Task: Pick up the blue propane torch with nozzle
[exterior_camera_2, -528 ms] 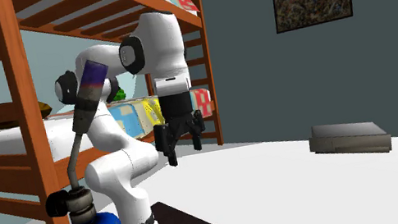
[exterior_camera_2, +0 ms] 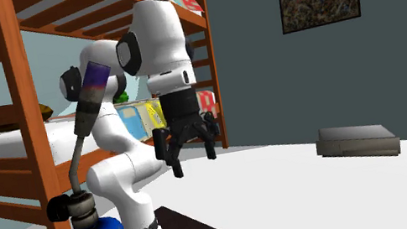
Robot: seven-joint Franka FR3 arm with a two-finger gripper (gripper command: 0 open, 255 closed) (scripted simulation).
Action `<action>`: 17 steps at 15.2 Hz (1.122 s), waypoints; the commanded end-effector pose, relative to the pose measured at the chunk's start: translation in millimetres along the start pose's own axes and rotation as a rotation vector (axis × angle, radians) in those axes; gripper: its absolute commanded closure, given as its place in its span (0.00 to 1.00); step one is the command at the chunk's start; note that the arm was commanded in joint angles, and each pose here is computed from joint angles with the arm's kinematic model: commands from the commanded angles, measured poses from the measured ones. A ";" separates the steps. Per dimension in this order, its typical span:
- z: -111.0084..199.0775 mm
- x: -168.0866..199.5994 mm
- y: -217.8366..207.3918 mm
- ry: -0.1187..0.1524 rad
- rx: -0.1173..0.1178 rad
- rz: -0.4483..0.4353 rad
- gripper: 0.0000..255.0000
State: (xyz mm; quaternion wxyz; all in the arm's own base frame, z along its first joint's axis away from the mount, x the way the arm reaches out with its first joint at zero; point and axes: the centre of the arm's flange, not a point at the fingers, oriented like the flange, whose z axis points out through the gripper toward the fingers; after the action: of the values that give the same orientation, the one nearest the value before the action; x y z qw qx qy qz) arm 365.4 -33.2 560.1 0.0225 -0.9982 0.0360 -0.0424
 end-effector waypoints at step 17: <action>-61.7 98.5 143.7 0.370 -0.058 0.458 0.00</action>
State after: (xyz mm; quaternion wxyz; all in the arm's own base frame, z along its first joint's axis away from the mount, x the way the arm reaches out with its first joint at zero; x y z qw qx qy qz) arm 446.5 -176.0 616.0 -0.0027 -0.9455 0.2520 -0.2062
